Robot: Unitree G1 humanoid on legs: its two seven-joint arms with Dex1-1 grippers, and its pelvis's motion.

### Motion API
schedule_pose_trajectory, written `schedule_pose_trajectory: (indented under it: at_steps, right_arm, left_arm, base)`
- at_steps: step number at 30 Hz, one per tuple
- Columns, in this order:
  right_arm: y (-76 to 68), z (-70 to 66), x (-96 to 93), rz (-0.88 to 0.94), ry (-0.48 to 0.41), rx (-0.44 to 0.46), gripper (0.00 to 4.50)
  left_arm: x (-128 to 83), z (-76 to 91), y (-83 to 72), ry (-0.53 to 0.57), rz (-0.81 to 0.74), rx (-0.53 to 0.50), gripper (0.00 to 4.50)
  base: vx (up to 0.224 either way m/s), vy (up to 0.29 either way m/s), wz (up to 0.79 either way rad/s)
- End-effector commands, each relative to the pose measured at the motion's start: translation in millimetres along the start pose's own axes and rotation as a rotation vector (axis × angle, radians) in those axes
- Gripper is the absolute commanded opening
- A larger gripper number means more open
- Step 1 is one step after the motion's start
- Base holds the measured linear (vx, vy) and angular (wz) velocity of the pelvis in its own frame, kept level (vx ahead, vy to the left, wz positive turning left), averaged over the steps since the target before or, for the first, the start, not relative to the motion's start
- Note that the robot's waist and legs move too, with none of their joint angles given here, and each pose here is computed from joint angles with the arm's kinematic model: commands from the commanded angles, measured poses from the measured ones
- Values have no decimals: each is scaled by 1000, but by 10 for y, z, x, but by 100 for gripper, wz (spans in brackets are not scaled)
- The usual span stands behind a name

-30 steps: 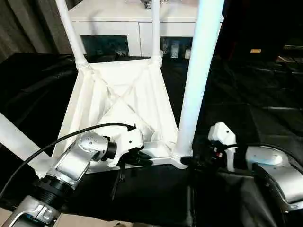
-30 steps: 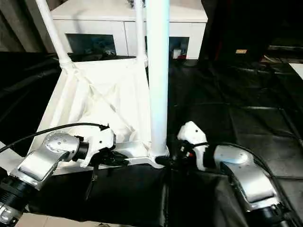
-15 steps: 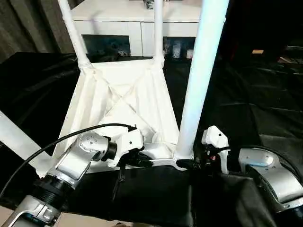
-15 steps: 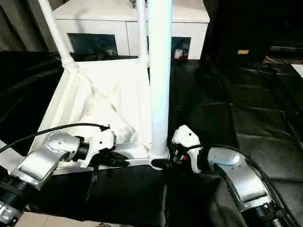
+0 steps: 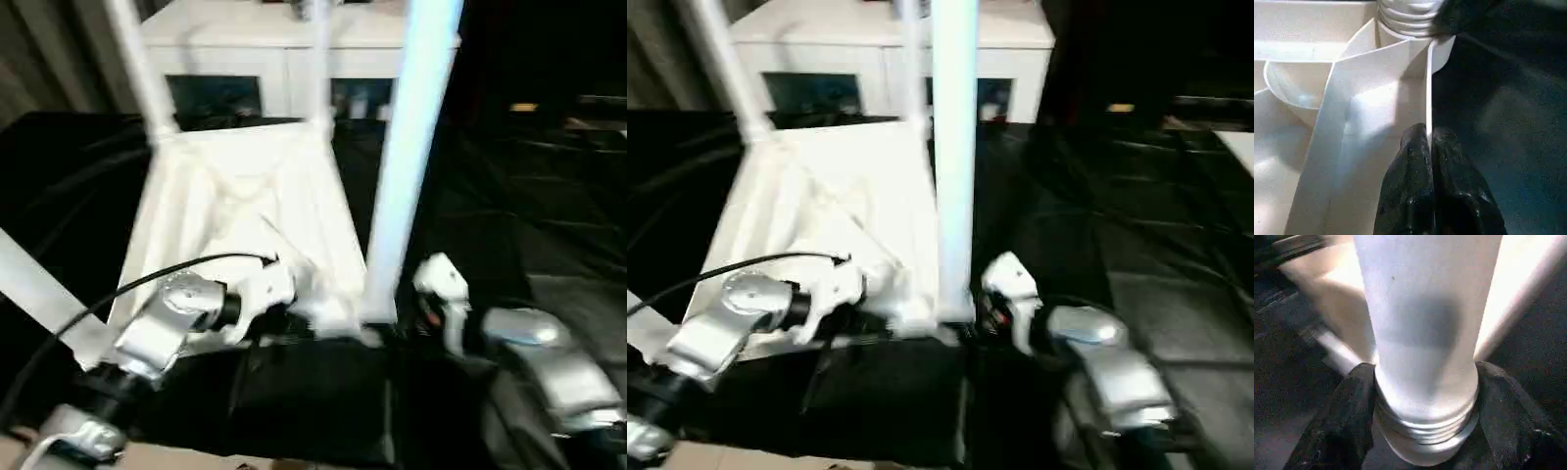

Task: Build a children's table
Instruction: Rotate leg to tighten

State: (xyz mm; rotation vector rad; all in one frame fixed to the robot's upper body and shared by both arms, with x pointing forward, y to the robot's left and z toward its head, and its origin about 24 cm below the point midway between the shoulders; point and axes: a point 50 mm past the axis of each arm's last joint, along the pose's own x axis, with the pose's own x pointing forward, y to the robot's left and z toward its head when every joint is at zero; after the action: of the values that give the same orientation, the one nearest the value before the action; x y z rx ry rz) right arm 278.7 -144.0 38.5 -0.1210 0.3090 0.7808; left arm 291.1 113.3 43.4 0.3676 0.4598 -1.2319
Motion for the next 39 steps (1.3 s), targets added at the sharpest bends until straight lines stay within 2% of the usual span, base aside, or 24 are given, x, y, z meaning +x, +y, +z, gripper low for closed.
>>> schedule_pose_trajectory:
  at_steps: [1,2,7,10,11,12,13,14,16,18,20,21,24,28,29,33,36,39]
  right_arm:
    - [-77,-92,98,-224,43,39,269]
    - [-63,-131,189,-376,60,78,269]
    - [-1,-137,352,-548,77,93,269]
    - [60,-81,457,-546,55,84,269]
    - [98,-1,512,-522,-3,111,269]
    - [98,-1,512,-522,-3,111,269]
    - [102,11,515,-519,-13,116,304]
    - [111,82,509,-494,-63,111,325]
    - [64,151,445,-506,-95,57,339]
    - [43,167,419,-504,-100,43,345]
    - [11,210,367,-466,-116,21,384]
    - [-25,224,325,-463,-114,-10,384]
    - [-86,240,157,-326,-98,-88,384]
    - [-55,217,-66,-98,-70,-149,384]
    - [-23,175,-173,7,-40,-171,384]
    - [37,73,-331,184,37,-170,384]
    - [66,65,-348,250,45,-146,384]
    - [46,59,-307,230,45,-144,384]
  left_arm:
    - [193,48,-82,-9,12,-27,0]
    - [320,80,-79,0,95,-64,0]
    - [545,181,-46,-6,257,-133,0]
    - [621,234,-29,-6,303,-120,0]
    - [640,252,-12,2,318,-103,0]
    - [640,252,-12,2,318,-103,0]
    - [640,252,-10,3,319,-102,0]
    - [620,247,0,8,316,-85,0]
    - [556,213,21,27,310,-56,0]
    - [529,205,28,34,306,-35,0]
    - [488,212,14,13,264,-11,0]
    - [456,198,21,17,264,-14,0]
    - [329,130,-1,28,192,10,0]
    - [165,28,-46,46,73,42,0]
    - [81,-24,-80,51,-11,56,0]
    - [-86,-61,-180,49,-209,89,0]
    - [-123,-43,-158,50,-209,91,0]
    - [-132,-38,-140,56,-206,96,0]
  base:
    - [0,0,0]
    - [0,0,0]
    - [0,0,0]
    - [0,0,0]
    - [0,0,0]
    - [0,0,0]
    - [0,0,0]
    - [0,0,0]
    - [0,0,0]
    - [0,0,0]
    - [0,0,0]
    - [0,0,0]
    - [0,0,0]
    - [0,0,0]
    - [0,0,0]
    - [0,0,0]
    - [0,0,0]
    - [0,0,0]
